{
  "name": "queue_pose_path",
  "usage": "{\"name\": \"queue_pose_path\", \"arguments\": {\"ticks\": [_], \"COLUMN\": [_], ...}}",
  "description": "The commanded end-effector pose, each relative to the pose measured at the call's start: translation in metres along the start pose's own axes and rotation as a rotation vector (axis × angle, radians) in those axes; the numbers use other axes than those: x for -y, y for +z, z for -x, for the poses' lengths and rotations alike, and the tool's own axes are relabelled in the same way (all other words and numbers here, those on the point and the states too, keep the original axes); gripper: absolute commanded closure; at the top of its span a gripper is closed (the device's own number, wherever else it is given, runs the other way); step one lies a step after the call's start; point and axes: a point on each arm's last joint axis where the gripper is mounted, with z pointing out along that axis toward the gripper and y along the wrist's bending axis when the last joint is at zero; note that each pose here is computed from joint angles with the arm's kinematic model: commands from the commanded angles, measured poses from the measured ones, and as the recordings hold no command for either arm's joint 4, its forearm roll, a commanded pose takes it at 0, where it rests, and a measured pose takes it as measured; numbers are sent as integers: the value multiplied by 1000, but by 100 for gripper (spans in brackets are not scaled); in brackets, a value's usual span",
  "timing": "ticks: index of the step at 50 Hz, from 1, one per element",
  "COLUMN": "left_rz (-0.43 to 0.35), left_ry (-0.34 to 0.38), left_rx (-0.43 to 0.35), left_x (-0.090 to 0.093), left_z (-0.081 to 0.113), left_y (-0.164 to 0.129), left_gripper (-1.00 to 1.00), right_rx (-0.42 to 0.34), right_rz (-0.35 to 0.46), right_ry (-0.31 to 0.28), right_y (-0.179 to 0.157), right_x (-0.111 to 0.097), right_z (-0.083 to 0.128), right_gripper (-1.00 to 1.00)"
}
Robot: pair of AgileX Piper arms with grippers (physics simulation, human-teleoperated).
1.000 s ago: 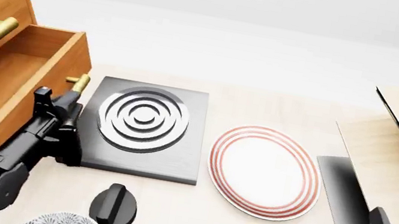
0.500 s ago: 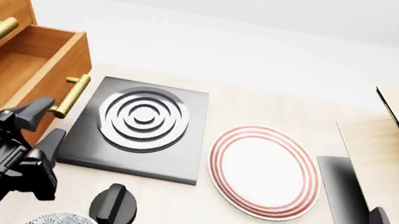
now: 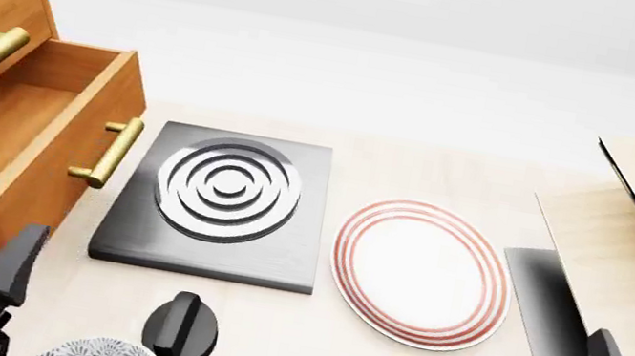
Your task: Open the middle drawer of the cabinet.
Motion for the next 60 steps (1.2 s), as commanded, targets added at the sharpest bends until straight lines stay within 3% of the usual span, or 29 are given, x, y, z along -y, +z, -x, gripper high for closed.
{"name": "queue_pose_path", "arguments": {"ticks": [1, 6, 12, 16, 18, 19, 23, 24, 28, 30, 32, 37, 48, 60], "left_rz": [66, 80, 87, 66, 55, 51, 18, 4, -13, -68, -53, -70, -144, -158], "left_ry": [-175, -245, -402, -504, -522, -581, -690, -751, -835, -947, -948, -1036, -1210, -1310], "left_rx": [23, 35, 20, 13, 7, -8, -25, -25, -48, -77, -93, -117, -198, -317], "left_x": [-3, -8, -51, -69, -70, -79, -90, -98, -113, -122, -127, -139, -153, -149], "left_z": [1, 2, 11, 16, 16, 18, 21, 23, 26, 28, 29, 31, 34, 27], "left_y": [-38, -39, -46, -51, -52, -56, -60, -58, -54, -42, -44, -38, 2, 31], "left_gripper": [-100, -100, -100, -100, -100, -100, -100, -100, -100, -100, -100, -100, -100, -100], "right_rx": [0, 0, 0, 0, 0, 0, 0, 0, 0, 0, 0, 0, 0, 0], "right_rz": [0, 0, 0, 0, 0, 0, 0, 0, 0, 0, 0, 0, 0, 0], "right_ry": [0, 0, 0, 0, 0, 0, 0, 0, 0, 0, 0, 0, 0, 0], "right_y": [0, 0, 0, 0, 0, 0, 0, 0, 0, 0, 0, 0, 0, 0], "right_x": [0, 0, 0, 0, 0, 0, 0, 0, 0, 0, 0, 0, 0, 0], "right_z": [0, 0, 0, 0, 0, 0, 0, 0, 0, 0, 0, 0, 0, 0], "right_gripper": [-100, -100, -100, -100, -100, -100, -100, -100, -100, -100, -100, -100, -100, -100]}}
